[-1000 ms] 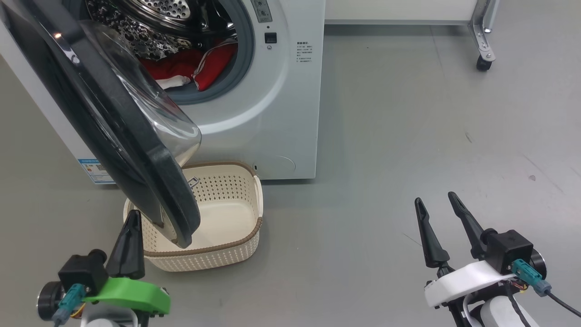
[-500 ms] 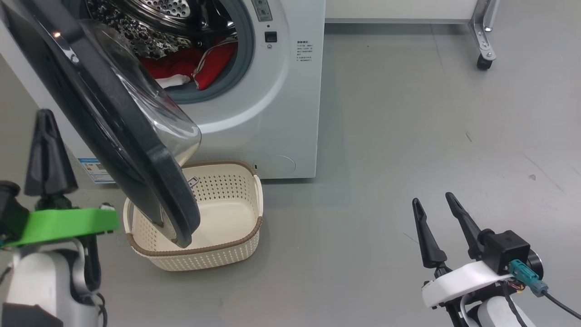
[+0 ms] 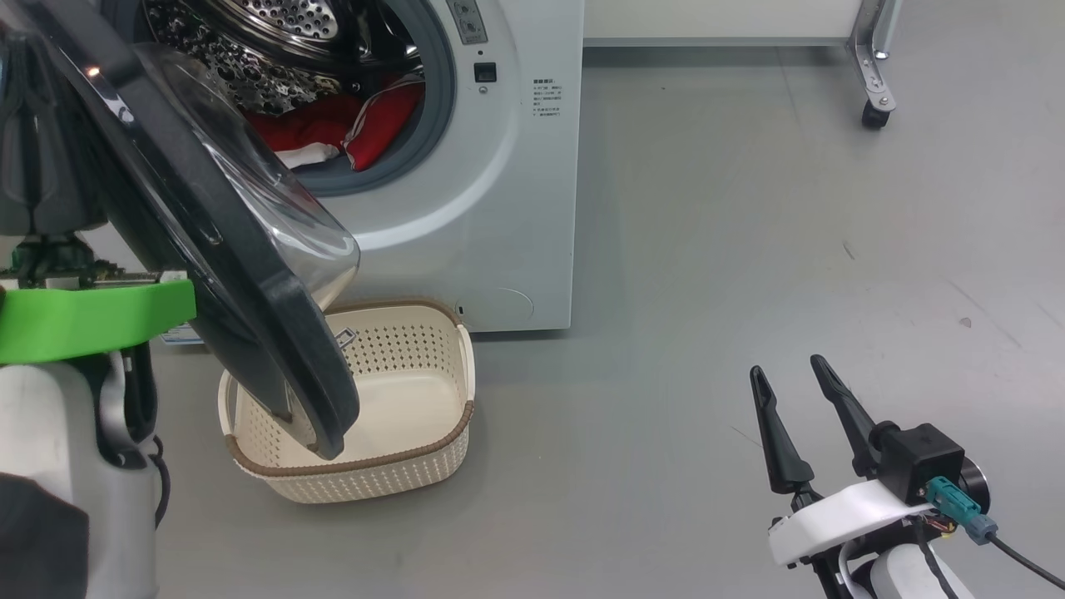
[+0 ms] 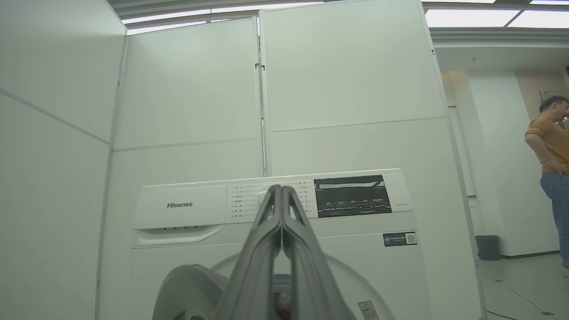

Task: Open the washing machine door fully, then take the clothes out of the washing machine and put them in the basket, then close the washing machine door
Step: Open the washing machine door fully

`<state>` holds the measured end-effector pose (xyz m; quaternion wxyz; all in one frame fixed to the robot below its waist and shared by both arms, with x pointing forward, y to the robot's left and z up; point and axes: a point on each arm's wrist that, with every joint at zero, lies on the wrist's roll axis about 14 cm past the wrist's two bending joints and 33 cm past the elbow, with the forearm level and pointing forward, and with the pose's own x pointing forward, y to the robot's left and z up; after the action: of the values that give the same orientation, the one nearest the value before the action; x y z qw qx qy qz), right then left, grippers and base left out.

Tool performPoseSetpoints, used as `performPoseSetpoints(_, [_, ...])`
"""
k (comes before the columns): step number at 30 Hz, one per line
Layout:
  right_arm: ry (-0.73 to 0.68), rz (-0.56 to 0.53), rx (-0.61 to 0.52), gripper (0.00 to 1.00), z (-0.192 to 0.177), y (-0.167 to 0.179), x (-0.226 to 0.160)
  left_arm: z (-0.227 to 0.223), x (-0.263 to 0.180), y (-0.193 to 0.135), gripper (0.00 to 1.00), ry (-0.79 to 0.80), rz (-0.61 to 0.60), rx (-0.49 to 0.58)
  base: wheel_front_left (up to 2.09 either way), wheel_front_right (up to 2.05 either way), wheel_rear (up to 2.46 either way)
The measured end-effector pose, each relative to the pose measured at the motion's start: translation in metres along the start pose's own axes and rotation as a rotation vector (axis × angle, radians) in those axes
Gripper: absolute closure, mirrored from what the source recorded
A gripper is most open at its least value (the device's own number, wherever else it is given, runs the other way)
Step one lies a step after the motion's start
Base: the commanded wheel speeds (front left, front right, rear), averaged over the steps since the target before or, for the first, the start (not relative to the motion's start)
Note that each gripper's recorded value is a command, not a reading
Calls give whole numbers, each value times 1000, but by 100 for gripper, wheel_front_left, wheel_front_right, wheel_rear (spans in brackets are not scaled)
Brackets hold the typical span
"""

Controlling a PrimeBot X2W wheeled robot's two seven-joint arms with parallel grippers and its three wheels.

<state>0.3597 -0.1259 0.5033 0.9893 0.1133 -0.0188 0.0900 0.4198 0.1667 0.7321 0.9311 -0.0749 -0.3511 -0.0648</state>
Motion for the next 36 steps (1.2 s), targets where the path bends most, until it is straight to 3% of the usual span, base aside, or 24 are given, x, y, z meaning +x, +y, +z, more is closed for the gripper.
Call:
performPoseSetpoints(7, [-3, -8, 6, 0, 0, -2, -1, -3, 10, -39, 100, 22, -125, -34, 0, 0, 0])
performPoseSetpoints(11, [-4, -17, 10, 0, 0, -3, -2, -31, 1, -76, 100, 137, -229, -62, 0, 0, 0])
performPoseSetpoints(18, [-1, -29, 14, 0, -1, -7, -3, -84, -35, -109, 100, 348, -304, -113, 0, 0, 0])
performPoseSetpoints(29, [7, -37, 20, 0, -5, -8, -6, -156, -103, -112, 100, 668, -294, -147, 0, 0, 0])
performPoseSetpoints(36, [9, -65, 19, 0, -5, -16, -11, -180, -121, -103, 100, 766, -249, -157, 0, 0, 0])
